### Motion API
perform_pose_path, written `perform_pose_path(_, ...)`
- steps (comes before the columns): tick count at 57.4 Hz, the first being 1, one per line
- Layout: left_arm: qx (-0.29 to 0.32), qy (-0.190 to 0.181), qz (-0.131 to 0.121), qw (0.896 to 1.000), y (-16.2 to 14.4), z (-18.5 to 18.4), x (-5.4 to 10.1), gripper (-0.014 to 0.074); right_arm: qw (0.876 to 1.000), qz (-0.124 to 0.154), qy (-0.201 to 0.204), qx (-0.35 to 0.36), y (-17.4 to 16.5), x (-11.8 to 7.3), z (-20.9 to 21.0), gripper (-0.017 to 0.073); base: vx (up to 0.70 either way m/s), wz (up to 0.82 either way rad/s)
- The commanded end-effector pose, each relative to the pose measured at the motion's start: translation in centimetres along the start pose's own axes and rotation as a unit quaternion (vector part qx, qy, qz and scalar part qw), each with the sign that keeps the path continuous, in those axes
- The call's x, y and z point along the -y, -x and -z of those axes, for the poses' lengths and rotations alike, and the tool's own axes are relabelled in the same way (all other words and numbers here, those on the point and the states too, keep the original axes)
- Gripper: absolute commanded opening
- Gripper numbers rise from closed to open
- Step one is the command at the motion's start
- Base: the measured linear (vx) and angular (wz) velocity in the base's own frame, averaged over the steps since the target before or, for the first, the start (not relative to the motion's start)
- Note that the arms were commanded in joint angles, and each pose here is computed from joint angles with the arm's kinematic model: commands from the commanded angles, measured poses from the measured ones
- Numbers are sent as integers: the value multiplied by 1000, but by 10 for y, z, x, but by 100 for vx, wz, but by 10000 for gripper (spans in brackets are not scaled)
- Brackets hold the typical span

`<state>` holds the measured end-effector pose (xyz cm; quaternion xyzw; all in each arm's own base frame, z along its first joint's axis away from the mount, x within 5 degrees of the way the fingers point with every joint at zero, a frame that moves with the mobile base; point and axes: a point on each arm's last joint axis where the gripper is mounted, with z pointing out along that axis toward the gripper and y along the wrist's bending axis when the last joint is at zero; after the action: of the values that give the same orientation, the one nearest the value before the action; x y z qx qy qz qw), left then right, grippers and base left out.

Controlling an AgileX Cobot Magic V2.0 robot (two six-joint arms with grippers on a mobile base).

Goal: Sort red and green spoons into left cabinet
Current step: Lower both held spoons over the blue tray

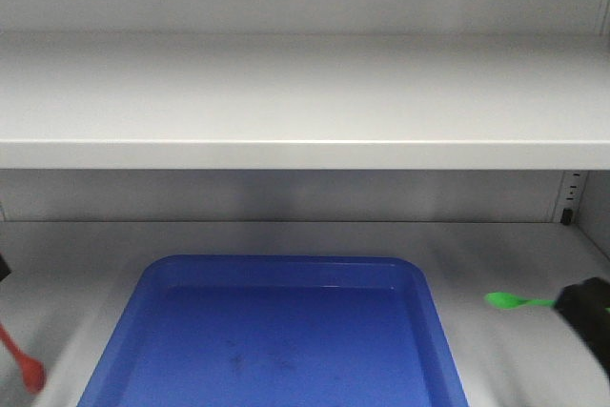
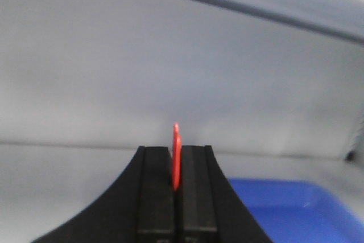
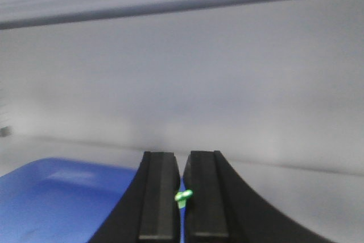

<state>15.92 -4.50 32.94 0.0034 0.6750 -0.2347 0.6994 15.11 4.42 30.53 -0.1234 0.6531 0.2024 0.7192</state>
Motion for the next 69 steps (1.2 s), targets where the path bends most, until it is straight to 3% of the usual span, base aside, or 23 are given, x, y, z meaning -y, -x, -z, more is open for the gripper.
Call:
perform_pose_path(1,49,-69,32,996,13,-7,13,-7,997,-23,67,36,10,-7,-11,-3,0,0)
perform_pose_path(11,-7,-178,45,983,-5,-21,30,-5,990,-61,124,36,-2,-8,-27,-3,0,0)
perform_pose_path(20,-37,-225,77,971,-20,-35,33,-3,982,-90,157,43,-10,-7,-37,-3,0,0)
perform_pose_path(31,-32,-244,96,964,-15,-56,35,-3,971,-117,199,56,-5,-9,-56,-3,0,0)
perform_pose_path(40,-48,-244,125,961,-11,-76,35,-3,965,-113,233,30,-1,-27,-86,-3,0,0)
perform_pose_path(45,-55,-246,128,959,-11,-84,35,-1,964,-106,243,15,-4,-37,-103,-3,0,0)
perform_pose_path(58,-77,-227,133,962,-21,-108,29,20,970,-110,218,18,-18,-41,-142,5,0,0)
perform_pose_path(61,-80,-233,123,961,-22,-113,29,45,970,-113,215,16,-23,-40,-147,22,0,0)
perform_pose_path(69,-105,-261,43,959,-26,-123,32,155,972,-81,221,14,-33,-39,-152,133,0,0)
